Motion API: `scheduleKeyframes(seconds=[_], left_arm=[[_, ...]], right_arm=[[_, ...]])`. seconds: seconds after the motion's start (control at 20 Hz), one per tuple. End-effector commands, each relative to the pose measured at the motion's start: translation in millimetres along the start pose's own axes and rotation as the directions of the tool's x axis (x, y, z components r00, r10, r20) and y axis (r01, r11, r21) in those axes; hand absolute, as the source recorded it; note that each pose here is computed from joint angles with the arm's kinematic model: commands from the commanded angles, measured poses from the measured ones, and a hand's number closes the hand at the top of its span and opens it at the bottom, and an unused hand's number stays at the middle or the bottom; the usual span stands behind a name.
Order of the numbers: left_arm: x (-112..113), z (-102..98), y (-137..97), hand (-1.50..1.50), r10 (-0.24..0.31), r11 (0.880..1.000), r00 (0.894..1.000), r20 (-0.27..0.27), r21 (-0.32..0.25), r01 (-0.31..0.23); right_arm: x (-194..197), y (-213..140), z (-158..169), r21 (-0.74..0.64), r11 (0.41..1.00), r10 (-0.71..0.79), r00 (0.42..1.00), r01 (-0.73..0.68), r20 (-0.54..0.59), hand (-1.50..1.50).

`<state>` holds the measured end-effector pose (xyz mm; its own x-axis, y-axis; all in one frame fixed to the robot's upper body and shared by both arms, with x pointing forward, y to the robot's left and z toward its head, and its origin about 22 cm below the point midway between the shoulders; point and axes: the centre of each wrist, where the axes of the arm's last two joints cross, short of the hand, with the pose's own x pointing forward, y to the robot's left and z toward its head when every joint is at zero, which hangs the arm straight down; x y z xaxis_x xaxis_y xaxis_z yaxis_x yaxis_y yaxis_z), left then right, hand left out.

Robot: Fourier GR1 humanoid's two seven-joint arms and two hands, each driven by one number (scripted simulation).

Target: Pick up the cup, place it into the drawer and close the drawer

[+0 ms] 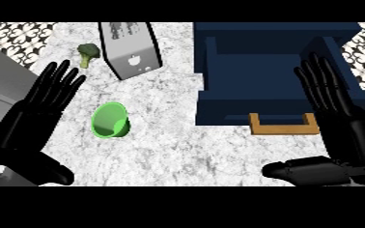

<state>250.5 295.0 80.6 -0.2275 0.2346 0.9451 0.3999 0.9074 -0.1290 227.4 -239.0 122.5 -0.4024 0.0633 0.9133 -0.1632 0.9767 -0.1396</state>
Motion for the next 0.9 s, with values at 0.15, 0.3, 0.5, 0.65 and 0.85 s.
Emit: scheduleKeyframes(seconds=[0.15,0.3,0.5,0.65,0.85], left_arm=[[-33,0,29,-1.50,-0.024,0.999,0.995,-0.099,0.028,0.027],[-57,-15,31,-1.50,-0.021,0.999,0.992,-0.122,0.038,0.026],[-86,14,54,-1.50,-0.040,0.997,0.986,-0.159,0.058,0.050],[-99,7,58,-1.50,-0.066,0.993,0.978,-0.196,0.085,0.084],[-130,23,75,-1.50,-0.070,0.990,0.972,-0.226,0.101,0.095]], right_arm=[[-6,-4,-26,-0.004,1.000,-0.002,1.000,0.001,-0.016,-1.50],[-8,6,-31,0.005,1.000,0.008,1.000,-0.008,0.026,-1.50],[-2,-18,-33,-0.011,1.000,0.010,1.000,-0.010,0.016,-1.50],[-5,-24,-28,-0.002,1.000,-0.003,1.000,0.004,0.020,-1.50],[4,-20,-45,0.015,1.000,0.018,0.999,-0.018,0.035,-1.50]])
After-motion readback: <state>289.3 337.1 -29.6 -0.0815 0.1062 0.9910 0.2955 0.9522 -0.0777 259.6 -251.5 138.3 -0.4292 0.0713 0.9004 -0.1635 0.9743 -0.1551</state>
